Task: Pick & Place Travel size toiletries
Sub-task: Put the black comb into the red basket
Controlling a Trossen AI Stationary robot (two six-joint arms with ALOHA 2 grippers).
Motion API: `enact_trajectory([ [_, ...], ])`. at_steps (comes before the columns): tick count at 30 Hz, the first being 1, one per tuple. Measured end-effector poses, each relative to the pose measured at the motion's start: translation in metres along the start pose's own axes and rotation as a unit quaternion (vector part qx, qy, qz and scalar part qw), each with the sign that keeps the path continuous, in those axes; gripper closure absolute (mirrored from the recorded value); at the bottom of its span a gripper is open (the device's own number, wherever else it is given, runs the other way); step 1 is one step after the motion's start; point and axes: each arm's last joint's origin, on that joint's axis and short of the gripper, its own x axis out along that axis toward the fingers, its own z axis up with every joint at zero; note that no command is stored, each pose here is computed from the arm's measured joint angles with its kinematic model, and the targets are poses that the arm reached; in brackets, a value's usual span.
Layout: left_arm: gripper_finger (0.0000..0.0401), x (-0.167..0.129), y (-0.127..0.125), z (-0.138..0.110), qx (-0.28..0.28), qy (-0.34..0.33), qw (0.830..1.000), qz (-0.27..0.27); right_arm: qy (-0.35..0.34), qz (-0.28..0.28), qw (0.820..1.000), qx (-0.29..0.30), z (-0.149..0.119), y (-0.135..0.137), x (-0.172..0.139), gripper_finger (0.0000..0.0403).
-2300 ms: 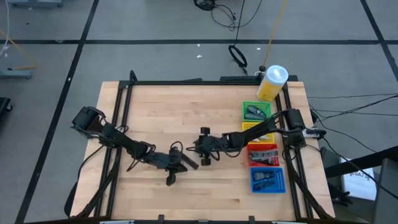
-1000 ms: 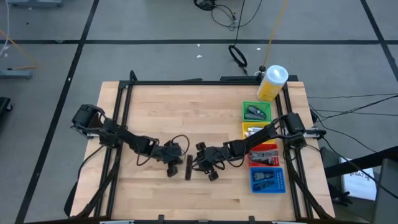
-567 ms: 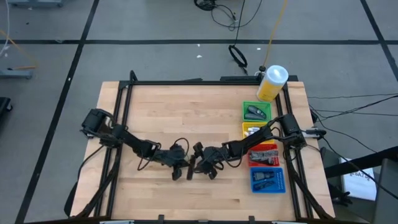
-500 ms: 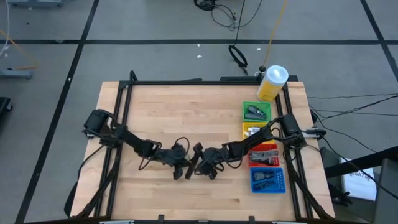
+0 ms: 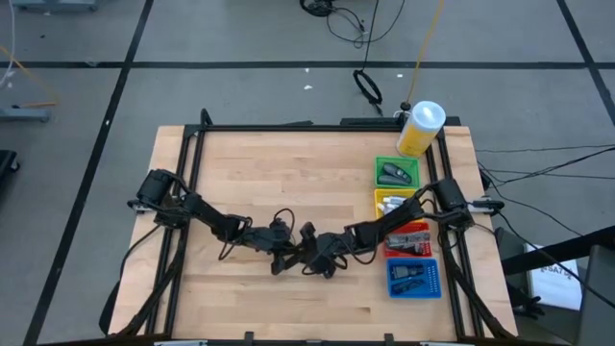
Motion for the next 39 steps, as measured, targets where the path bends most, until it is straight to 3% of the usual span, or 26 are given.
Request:
enact_trajectory([
  [5, 0.0399, 0.0, 0.0, 0.0, 0.004, 0.0, 1.0, 0.001, 0.005, -0.019, 1.0, -0.005, 0.006, 0.003, -0.003, 0.0187],
  [39, 0.0398, 0.001, -0.001, 0.001, 0.015, -0.011, 1.0, -0.008, -0.008, -0.021, 1.0, 0.007, 0.015, 0.004, -0.009, 0.0188],
])
